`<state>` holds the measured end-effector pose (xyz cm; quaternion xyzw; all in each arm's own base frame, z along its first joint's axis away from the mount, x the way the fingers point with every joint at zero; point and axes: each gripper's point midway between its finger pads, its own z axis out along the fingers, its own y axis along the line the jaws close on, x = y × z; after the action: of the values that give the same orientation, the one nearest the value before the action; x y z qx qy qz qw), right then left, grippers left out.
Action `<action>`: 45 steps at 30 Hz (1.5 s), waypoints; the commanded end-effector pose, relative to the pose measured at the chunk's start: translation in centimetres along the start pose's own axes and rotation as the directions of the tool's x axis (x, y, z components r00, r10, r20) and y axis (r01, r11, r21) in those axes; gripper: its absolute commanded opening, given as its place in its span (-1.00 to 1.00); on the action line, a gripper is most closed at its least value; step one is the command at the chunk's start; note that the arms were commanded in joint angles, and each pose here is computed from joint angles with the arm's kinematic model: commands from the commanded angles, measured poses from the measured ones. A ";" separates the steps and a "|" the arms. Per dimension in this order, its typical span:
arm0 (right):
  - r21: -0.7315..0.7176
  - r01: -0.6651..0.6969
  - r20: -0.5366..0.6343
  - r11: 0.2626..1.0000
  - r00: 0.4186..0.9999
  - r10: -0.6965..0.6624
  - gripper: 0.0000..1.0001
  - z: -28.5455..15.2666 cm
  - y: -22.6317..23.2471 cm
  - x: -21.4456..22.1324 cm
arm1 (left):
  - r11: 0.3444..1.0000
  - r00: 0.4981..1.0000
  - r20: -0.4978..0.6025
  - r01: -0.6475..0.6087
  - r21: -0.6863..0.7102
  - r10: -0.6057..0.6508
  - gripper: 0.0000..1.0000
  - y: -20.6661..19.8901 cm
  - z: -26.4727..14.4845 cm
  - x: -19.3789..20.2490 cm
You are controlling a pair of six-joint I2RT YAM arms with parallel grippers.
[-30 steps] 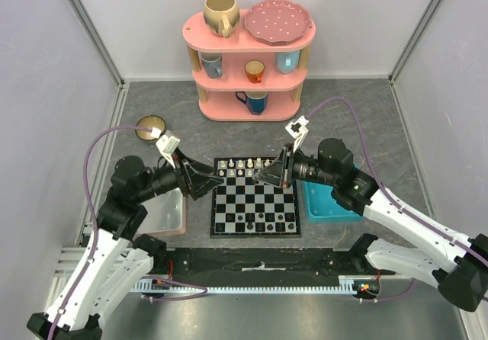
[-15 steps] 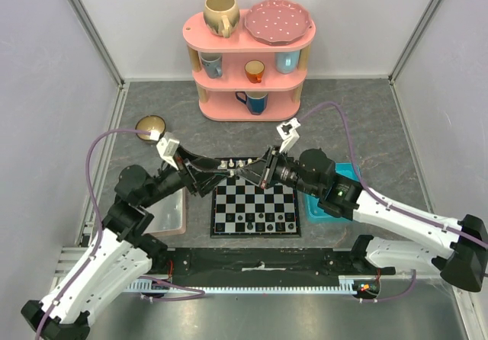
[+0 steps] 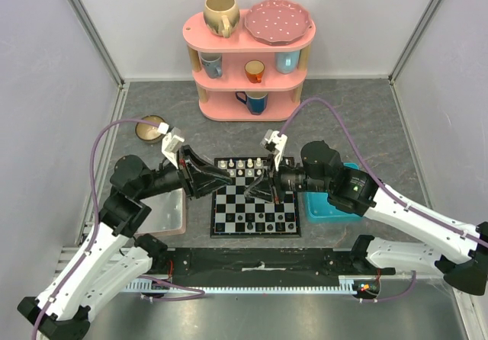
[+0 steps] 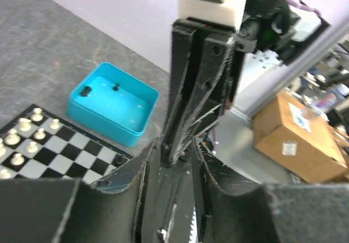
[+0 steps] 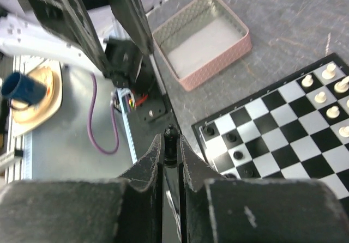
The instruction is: Set up the chess pieces on the board
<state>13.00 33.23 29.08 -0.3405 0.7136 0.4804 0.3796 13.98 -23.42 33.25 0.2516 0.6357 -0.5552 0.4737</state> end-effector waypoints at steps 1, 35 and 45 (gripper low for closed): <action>-0.135 0.131 -0.067 0.982 0.988 -0.141 -1.00 -1.9 2.6 0.6 | 0.977 0.994 -0.100 0.061 0.202 -0.041 -0.31 -4.7 -0.8 0.0; -0.302 -0.014 -0.151 0.953 0.988 -0.033 -1.00 -4.8 5.8 4.4 | 0.943 0.954 -0.301 0.105 0.316 -0.005 -0.46 -6.3 2.0 5.5; -0.303 -0.019 -0.153 0.953 0.988 -0.029 -1.00 -4.1 5.6 4.5 | 0.926 0.942 -0.337 0.127 0.356 0.001 -0.46 -7.2 2.6 5.9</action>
<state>5.57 30.06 27.93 -0.4289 0.6722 0.5412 0.2670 6.42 -28.49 29.74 0.3780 0.6317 -0.6266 0.2558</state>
